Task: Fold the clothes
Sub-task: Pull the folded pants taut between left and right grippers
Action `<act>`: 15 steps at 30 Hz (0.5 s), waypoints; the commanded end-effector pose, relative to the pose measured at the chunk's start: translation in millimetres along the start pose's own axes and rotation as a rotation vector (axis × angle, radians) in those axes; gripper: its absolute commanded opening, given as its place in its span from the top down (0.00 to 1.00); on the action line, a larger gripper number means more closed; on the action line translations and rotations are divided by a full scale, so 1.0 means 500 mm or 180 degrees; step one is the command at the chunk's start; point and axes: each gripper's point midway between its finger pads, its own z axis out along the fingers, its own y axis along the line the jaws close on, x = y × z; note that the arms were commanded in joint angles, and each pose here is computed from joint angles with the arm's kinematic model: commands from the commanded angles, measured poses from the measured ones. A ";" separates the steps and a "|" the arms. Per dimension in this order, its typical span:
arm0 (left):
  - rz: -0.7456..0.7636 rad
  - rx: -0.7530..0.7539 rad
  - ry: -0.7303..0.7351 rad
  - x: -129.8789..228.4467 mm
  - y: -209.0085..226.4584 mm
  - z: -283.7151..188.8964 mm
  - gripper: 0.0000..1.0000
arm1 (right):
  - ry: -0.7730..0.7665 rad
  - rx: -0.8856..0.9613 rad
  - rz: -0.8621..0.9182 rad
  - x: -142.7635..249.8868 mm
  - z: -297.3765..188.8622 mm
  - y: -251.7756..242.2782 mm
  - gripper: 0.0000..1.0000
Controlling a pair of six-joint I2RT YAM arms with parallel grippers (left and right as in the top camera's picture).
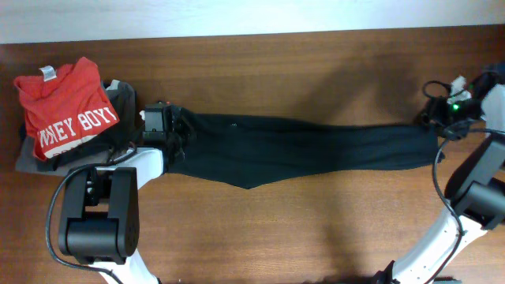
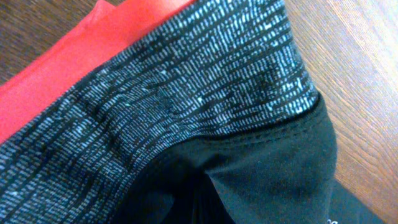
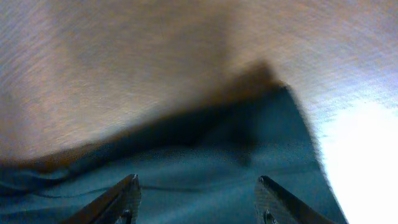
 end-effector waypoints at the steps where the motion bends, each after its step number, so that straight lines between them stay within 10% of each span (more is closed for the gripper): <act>1: -0.0134 -0.0345 0.0154 0.042 0.073 0.024 1.00 | -0.0074 0.0037 -0.0436 -0.023 0.019 0.042 0.37; 15: -0.0173 -0.0522 0.0383 0.078 0.100 0.017 0.99 | 0.0198 0.0353 -0.0358 -0.003 0.113 -0.009 0.38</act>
